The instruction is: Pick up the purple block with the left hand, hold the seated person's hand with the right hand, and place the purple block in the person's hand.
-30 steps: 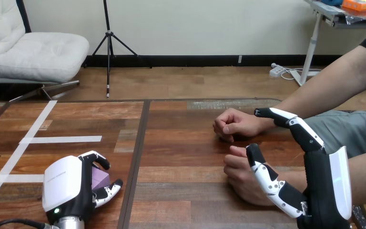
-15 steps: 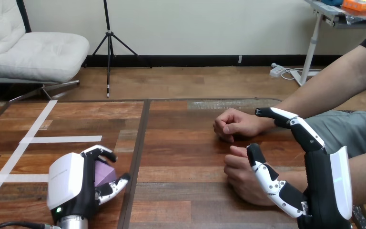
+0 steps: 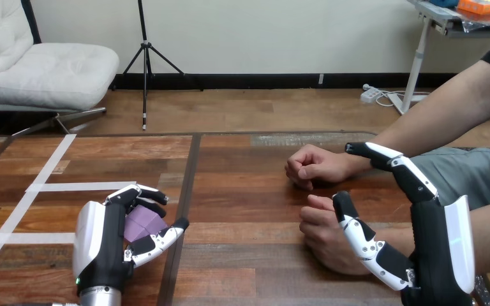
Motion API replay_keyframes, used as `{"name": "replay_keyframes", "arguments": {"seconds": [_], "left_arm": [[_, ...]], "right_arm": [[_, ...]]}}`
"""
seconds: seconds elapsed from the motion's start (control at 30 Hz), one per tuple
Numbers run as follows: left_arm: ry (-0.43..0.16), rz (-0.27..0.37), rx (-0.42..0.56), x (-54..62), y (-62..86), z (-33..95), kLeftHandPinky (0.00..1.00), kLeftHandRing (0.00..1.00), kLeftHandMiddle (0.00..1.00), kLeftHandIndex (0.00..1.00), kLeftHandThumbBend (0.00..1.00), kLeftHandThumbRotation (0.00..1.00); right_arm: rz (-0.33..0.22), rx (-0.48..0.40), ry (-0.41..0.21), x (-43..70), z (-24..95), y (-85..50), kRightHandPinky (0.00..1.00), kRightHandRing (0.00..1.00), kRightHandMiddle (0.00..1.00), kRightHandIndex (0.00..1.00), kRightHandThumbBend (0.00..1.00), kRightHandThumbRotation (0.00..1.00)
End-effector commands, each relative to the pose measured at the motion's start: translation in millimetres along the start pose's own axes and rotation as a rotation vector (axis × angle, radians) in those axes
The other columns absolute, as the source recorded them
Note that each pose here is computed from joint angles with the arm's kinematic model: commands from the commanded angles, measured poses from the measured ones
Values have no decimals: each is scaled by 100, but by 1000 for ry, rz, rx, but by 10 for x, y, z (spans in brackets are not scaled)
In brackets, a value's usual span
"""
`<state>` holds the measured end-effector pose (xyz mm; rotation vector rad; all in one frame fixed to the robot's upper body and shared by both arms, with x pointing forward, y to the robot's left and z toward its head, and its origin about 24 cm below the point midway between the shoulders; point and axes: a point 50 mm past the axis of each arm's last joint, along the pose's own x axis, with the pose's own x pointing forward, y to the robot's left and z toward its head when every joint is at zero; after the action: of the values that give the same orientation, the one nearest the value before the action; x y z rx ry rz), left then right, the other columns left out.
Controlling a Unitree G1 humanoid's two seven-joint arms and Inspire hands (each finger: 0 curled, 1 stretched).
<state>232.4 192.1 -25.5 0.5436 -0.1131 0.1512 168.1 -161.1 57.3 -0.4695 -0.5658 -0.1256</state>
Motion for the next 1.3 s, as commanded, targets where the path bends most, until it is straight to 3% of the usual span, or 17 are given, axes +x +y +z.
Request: {"name": "replay_keyframes", "arguments": {"seconds": [0.0, 0.37, 0.67, 1.0, 1.27], "left_arm": [[-85, 32, -139, 89, 21, 193, 33, 39, 47, 50, 72, 4], [-160, -14, -289, 41, -4, 344, 36, 41, 48, 51, 77, 7], [-203, -37, -385, -13, -31, 477, 38, 42, 49, 51, 78, 8], [-251, -56, -434, -72, -53, 610, 37, 43, 49, 51, 78, 8], [-267, -65, -467, -96, -58, 663, 37, 43, 50, 51, 77, 8]], "right_arm": [[-21, 2, -92, 158, 65, -59, 74, 77, 75, 72, 45, 31], [2, -74, -96, 189, 58, -142, 73, 77, 76, 73, 49, 28], [105, -234, -107, 239, 76, -268, 74, 80, 80, 79, 52, 27], [255, -421, -59, 297, 93, -415, 79, 83, 85, 84, 59, 26], [341, -530, -35, 365, 123, -513, 85, 84, 85, 83, 65, 23]]}}
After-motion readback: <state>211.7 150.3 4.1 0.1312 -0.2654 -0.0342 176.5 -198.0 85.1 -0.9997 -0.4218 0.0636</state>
